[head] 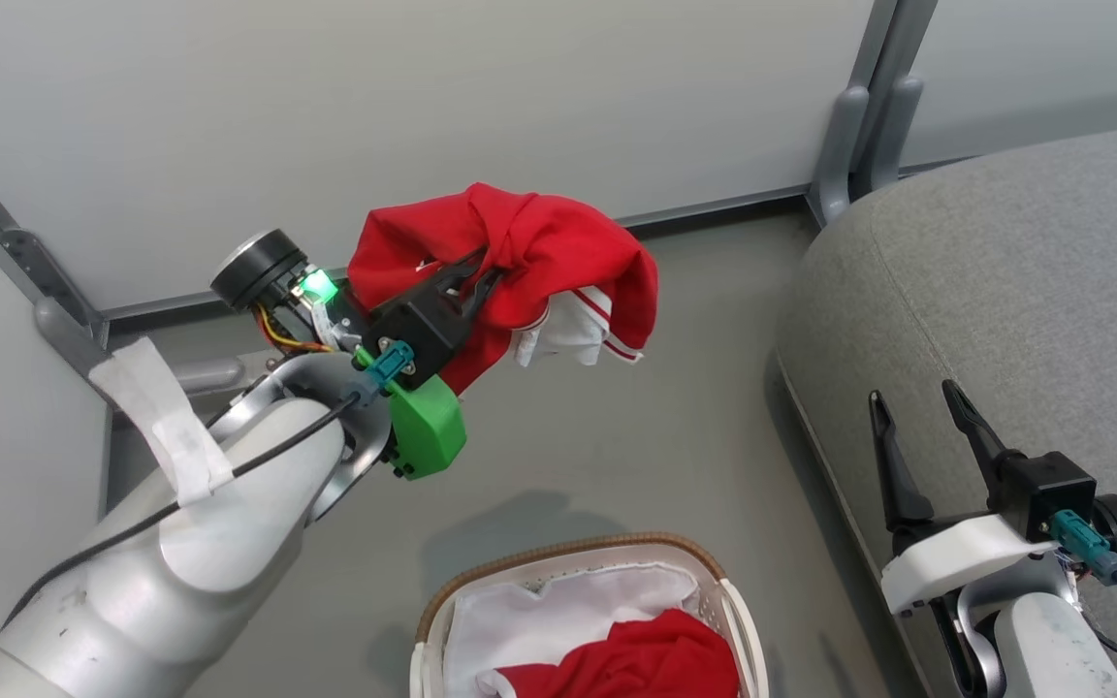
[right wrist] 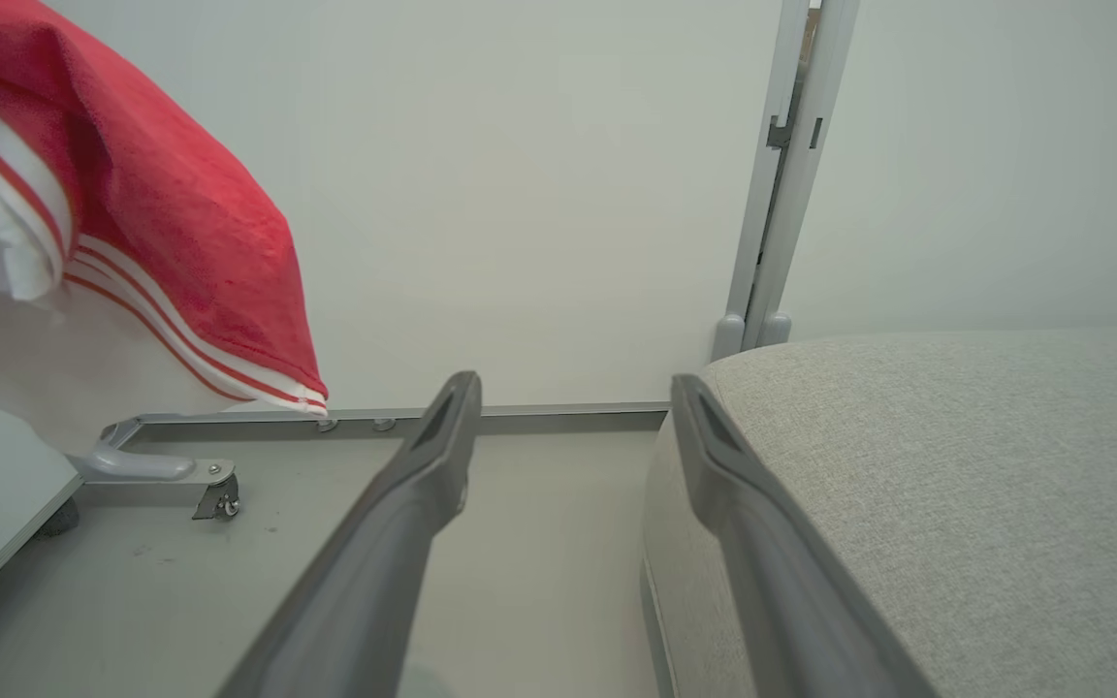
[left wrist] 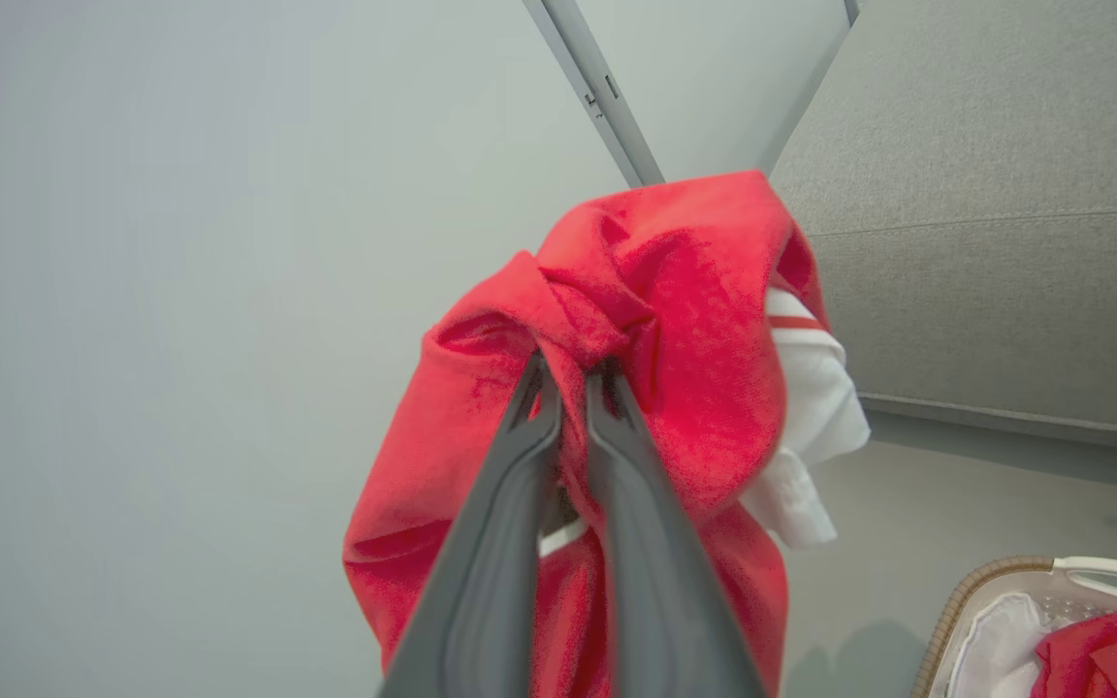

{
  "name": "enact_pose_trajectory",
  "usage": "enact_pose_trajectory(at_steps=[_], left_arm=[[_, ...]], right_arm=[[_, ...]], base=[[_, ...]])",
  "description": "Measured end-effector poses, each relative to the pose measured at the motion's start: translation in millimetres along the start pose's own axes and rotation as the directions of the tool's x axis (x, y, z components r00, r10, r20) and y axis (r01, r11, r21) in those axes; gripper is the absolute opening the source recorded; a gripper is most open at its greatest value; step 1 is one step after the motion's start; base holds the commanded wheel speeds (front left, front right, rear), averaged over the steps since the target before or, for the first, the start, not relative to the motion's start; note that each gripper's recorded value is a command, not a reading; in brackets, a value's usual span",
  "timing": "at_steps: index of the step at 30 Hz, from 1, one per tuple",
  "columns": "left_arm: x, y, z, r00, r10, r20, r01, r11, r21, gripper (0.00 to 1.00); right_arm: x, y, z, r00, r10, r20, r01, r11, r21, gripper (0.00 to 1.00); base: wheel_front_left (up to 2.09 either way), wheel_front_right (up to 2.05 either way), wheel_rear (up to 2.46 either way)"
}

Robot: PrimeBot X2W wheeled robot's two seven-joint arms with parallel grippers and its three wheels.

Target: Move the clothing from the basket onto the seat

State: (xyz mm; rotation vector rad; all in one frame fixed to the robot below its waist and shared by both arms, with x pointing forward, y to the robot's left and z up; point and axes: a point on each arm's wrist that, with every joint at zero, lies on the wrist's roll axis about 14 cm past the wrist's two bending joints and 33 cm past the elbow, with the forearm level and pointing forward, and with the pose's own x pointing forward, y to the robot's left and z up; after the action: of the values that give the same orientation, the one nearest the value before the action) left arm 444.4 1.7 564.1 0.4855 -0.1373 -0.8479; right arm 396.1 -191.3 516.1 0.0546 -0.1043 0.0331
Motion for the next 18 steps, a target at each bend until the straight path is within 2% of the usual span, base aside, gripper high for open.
enact_pose_trajectory(at_steps=[9, 18], left_arm=[[-2, 13, 86, 0.991, -0.030, 0.134, 0.018, 0.996, 0.093, 0.00], [-5, 12, 115, 0.983, -0.033, 0.180, 0.012, 0.993, 0.114, 0.00]], right_arm=[[8, 32, 38, 0.990, 0.102, 0.101, -0.097, 0.994, -0.056, 1.00], [9, 92, 40, 0.954, 0.283, 0.096, -0.274, 0.956, -0.101, 1.00]], base=[[0.00, 0.00, 0.00], [0.00, 0.00, 0.00]])
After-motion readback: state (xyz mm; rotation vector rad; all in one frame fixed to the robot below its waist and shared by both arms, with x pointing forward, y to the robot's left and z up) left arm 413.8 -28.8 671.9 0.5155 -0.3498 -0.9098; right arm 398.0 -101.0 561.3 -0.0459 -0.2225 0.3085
